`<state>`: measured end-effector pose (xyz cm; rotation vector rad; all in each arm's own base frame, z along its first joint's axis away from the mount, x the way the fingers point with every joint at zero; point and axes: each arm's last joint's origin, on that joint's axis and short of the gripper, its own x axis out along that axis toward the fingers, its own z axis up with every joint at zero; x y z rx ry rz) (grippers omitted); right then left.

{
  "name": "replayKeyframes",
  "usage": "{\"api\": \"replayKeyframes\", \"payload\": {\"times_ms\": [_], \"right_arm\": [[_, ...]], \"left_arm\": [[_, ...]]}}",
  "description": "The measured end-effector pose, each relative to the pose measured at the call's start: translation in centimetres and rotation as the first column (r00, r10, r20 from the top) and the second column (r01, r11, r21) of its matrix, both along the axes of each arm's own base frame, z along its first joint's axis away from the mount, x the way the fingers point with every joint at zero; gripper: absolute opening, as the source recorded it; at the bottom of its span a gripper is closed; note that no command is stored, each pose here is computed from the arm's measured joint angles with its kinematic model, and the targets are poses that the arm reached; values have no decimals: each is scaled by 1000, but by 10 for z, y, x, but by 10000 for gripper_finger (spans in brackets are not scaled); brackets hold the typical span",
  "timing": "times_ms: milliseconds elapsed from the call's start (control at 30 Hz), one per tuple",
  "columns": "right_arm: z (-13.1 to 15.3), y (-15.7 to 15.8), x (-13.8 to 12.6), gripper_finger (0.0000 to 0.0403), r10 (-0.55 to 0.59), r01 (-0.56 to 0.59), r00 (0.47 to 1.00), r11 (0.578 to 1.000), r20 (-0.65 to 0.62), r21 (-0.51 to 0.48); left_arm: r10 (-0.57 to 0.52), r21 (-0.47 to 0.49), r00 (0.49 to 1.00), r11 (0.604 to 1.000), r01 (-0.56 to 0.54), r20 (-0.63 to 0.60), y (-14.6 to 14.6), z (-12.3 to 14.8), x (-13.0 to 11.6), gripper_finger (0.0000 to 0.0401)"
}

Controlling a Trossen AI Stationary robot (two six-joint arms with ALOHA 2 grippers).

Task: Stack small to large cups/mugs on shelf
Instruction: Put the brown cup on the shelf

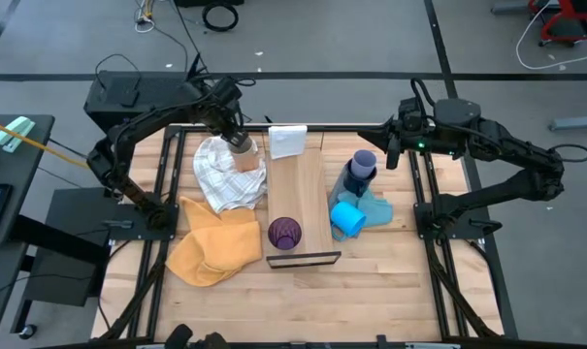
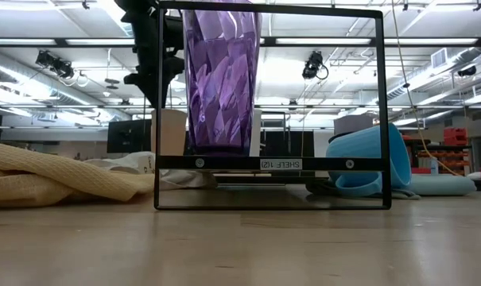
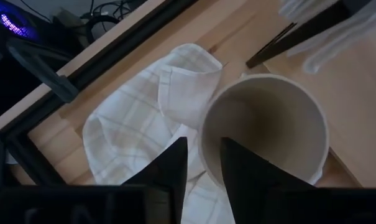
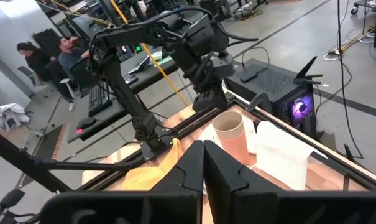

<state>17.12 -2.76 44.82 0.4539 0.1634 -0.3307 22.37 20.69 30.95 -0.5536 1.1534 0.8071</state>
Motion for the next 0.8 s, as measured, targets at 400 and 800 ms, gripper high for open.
{"api": "replayKeyframes", "payload": {"times_ms": [400,800], "right_arm": [[0,0,0,15,0,0,1000,1000,0,0],[0,0,0,15,-1,1,1000,1000,3,7]], "left_arm": [[-29,-5,999,1000,29,39,1,0,3,138],[-76,-71,996,995,73,-39,11,-26,16,136]]}}
